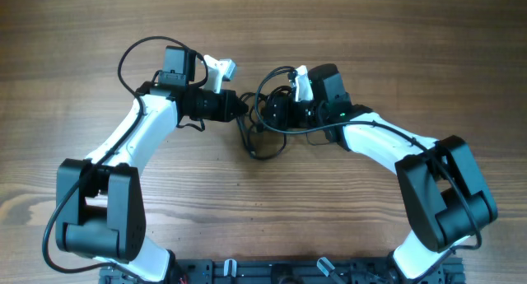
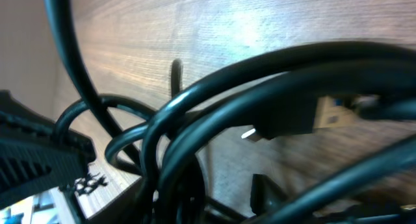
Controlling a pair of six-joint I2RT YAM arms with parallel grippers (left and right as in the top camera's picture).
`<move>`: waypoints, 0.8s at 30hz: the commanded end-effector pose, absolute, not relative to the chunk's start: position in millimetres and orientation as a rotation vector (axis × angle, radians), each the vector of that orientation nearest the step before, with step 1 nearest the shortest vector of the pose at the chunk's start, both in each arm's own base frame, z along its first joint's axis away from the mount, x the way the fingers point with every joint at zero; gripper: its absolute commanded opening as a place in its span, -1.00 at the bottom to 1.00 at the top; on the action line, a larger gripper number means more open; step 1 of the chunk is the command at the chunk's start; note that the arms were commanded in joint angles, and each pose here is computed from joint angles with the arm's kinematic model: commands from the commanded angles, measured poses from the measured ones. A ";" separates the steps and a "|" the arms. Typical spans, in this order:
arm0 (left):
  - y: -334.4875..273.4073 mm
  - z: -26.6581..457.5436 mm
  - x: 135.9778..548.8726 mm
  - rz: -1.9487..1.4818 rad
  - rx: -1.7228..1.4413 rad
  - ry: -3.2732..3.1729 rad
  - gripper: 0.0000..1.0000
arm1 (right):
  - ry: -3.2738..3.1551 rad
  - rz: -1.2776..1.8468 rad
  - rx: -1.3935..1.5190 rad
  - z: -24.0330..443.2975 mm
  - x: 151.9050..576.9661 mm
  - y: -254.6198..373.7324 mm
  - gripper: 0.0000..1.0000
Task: Untangle cables
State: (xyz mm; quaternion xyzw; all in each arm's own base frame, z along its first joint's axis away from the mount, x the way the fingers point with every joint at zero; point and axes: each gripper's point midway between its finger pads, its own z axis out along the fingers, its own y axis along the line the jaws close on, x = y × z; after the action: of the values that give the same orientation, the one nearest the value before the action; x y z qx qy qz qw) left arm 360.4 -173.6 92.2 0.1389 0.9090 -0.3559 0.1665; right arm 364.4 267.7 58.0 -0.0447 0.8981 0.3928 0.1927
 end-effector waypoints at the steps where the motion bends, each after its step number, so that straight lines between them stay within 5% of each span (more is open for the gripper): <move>1: -171.7 97.9 361.1 -0.977 0.430 2.565 -0.92 | 2.470 1.194 -0.171 63.7 365.5 278.7 0.25; 6: -171.7 97.8 360.9 -0.977 0.430 2.566 -0.92 | 2.416 1.358 -0.123 83.5 370.6 279.2 0.23; 9: -171.6 97.8 361.0 -0.977 0.430 2.566 -0.92 | 2.421 1.437 -0.108 87.2 369.4 268.1 0.03; 24: -178.2 103.4 357.2 -1.049 0.446 2.543 -0.92 | 2.662 1.235 0.103 44.9 348.0 264.2 -0.46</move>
State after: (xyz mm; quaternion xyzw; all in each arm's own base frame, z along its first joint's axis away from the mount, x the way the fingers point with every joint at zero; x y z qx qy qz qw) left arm 361.3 -170.3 89.4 0.1373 0.9135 -0.3445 0.1671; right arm 347.7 266.3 59.1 0.0071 0.8897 0.4431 0.1099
